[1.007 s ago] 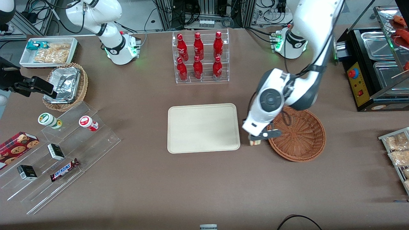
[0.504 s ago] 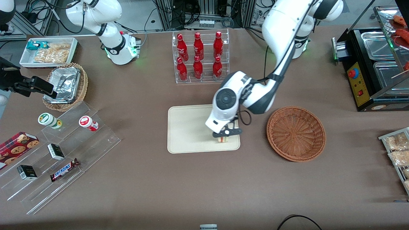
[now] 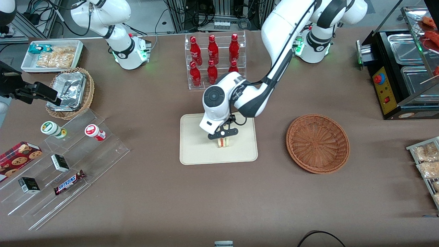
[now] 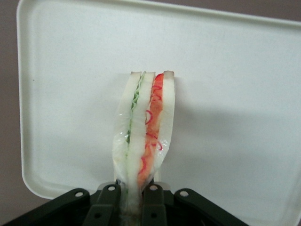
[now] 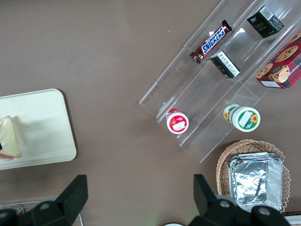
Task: Place sandwich from basket to tray
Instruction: 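Lower the sandwich onto the tray and open the left gripper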
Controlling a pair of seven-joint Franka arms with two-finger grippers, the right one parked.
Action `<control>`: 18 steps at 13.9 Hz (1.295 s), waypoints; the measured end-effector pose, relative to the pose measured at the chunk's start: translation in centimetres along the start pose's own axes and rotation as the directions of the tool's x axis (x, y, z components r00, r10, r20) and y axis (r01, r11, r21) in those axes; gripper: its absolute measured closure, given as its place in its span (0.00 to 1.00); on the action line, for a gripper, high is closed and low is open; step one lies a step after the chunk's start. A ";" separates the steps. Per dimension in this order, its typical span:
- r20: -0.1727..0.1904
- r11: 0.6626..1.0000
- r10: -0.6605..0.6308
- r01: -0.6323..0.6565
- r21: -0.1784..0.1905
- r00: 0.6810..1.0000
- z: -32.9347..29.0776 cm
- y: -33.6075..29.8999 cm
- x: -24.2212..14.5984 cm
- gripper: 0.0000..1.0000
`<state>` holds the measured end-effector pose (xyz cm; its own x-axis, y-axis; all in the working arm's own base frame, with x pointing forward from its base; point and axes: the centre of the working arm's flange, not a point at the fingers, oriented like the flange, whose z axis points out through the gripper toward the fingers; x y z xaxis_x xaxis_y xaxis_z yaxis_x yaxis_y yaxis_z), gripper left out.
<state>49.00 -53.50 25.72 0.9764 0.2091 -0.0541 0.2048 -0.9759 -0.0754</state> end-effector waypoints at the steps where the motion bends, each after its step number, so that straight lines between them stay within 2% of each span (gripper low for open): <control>1: -0.018 1.000 -0.014 0.014 0.003 1.000 0.0 0.3 0.2 0.85; 11: -0.046 0.998 -0.046 0.044 -0.045 0.998 1.5 1.8 1.3 0.85; 12: -0.040 0.998 -0.049 0.047 -0.047 0.998 1.6 1.9 1.2 0.79; 14: -0.014 0.996 -0.064 0.063 -0.063 0.998 1.6 2.0 1.1 0.74; 16: -0.007 0.994 -0.074 0.073 -0.082 0.997 0.9 2.2 1.2 0.56; 18: -0.018 0.992 -0.077 0.075 -0.105 0.997 -0.8 2.5 1.4 0.36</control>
<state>50.91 -55.70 26.27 0.9588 0.2827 -0.0299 0.2834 -0.9587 0.0255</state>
